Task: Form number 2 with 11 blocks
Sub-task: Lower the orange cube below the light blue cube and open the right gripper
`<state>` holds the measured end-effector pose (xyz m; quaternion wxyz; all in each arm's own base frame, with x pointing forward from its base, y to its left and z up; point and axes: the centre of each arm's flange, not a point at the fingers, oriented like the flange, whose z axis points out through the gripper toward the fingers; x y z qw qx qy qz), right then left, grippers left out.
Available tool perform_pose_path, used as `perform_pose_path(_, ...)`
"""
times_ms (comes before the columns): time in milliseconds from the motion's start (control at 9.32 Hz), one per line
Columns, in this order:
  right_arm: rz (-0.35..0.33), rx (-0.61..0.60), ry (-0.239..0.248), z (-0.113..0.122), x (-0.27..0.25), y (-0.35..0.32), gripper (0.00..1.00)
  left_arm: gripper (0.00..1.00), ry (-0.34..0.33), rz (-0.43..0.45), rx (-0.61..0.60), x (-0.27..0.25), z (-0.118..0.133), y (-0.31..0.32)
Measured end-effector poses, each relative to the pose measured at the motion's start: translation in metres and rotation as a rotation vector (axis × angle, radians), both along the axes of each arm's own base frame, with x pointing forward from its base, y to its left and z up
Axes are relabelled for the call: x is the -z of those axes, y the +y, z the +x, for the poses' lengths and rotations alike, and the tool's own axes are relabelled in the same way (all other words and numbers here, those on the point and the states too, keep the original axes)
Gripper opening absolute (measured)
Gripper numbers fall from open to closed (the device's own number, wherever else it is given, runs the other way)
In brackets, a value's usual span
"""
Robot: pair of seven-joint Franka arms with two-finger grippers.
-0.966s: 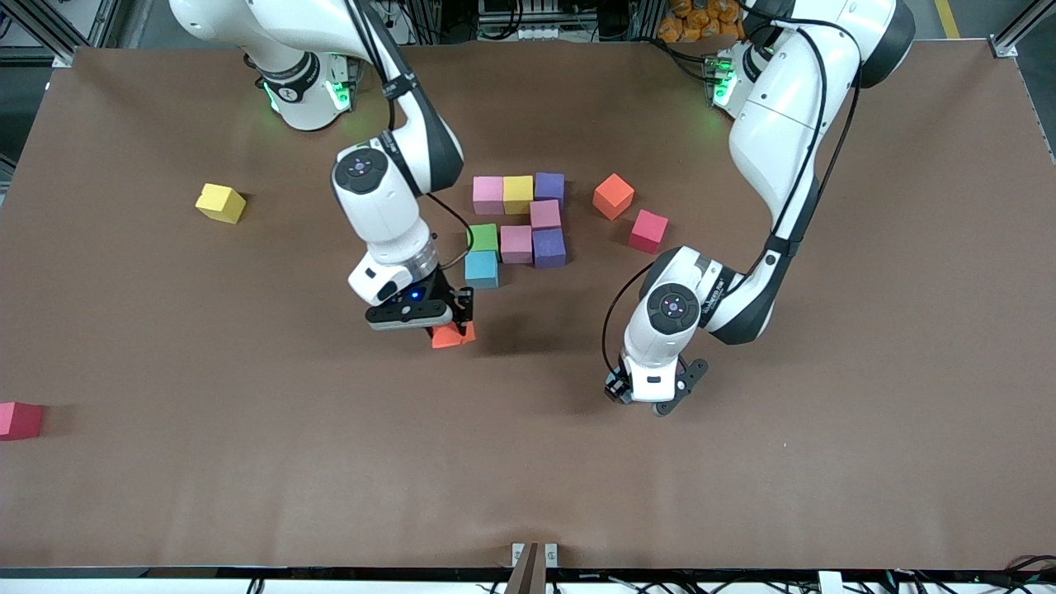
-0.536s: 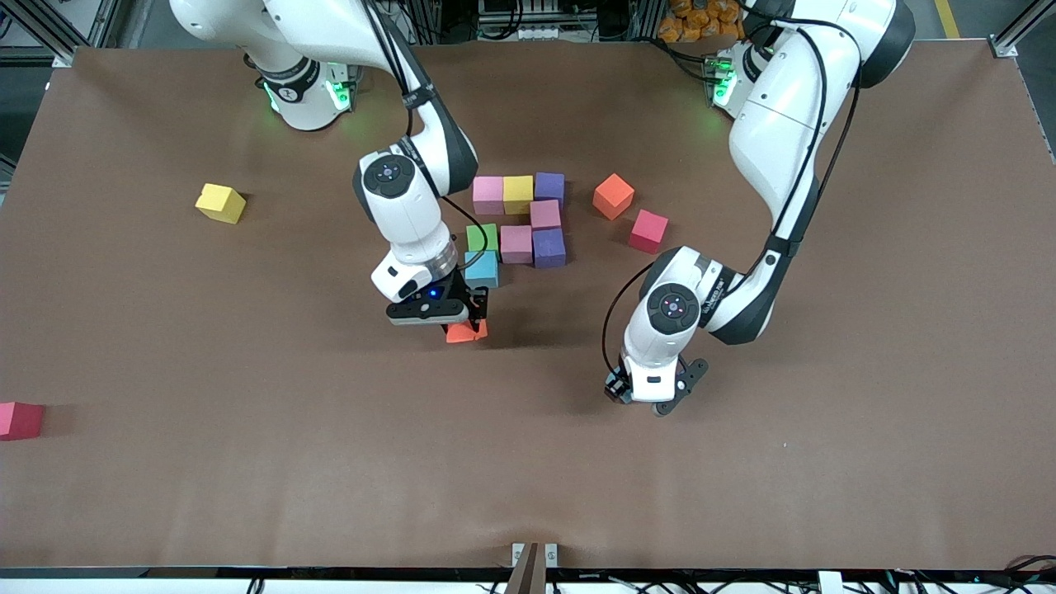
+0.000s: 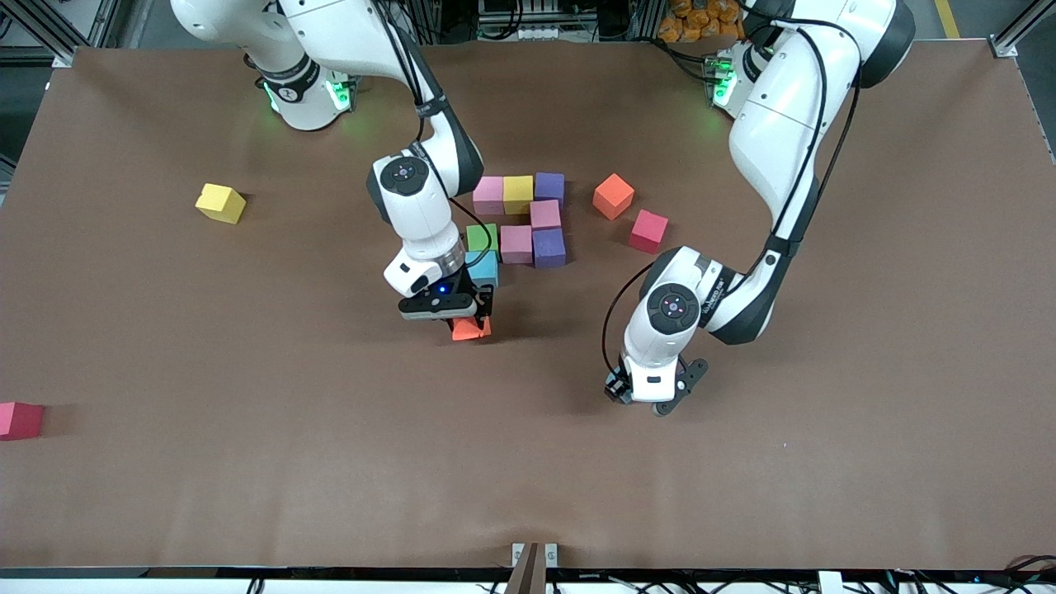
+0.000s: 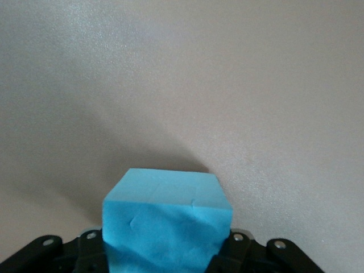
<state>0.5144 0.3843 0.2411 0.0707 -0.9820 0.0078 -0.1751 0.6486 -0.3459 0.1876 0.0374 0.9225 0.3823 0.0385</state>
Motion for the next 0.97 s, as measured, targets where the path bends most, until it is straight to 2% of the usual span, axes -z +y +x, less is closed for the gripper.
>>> perform_pose_path(215, 0.006, 0.006, 0.012, -0.01, 0.004, 0.009, 0.53, 0.62, 0.011, 0.008, -0.017, 0.0, 0.005, 0.011)
perform_pose_path(429, 0.005, 0.005, 0.024, -0.018, 0.011, 0.012, 0.53, 0.62, 0.035, 0.019, -0.068, -0.015, 0.021, 0.044)
perform_pose_path(644, 0.001, 0.001, 0.02, -0.021, 0.019, 0.011, 0.53, 0.62, 0.03, 0.006, -0.114, -0.031, 0.036, 0.077)
perform_pose_path(966, -0.012, -0.017, 0.01, -0.022, 0.022, 0.013, 0.53, 0.62, 0.022, -0.007, -0.094, -0.041, 0.041, 0.086)
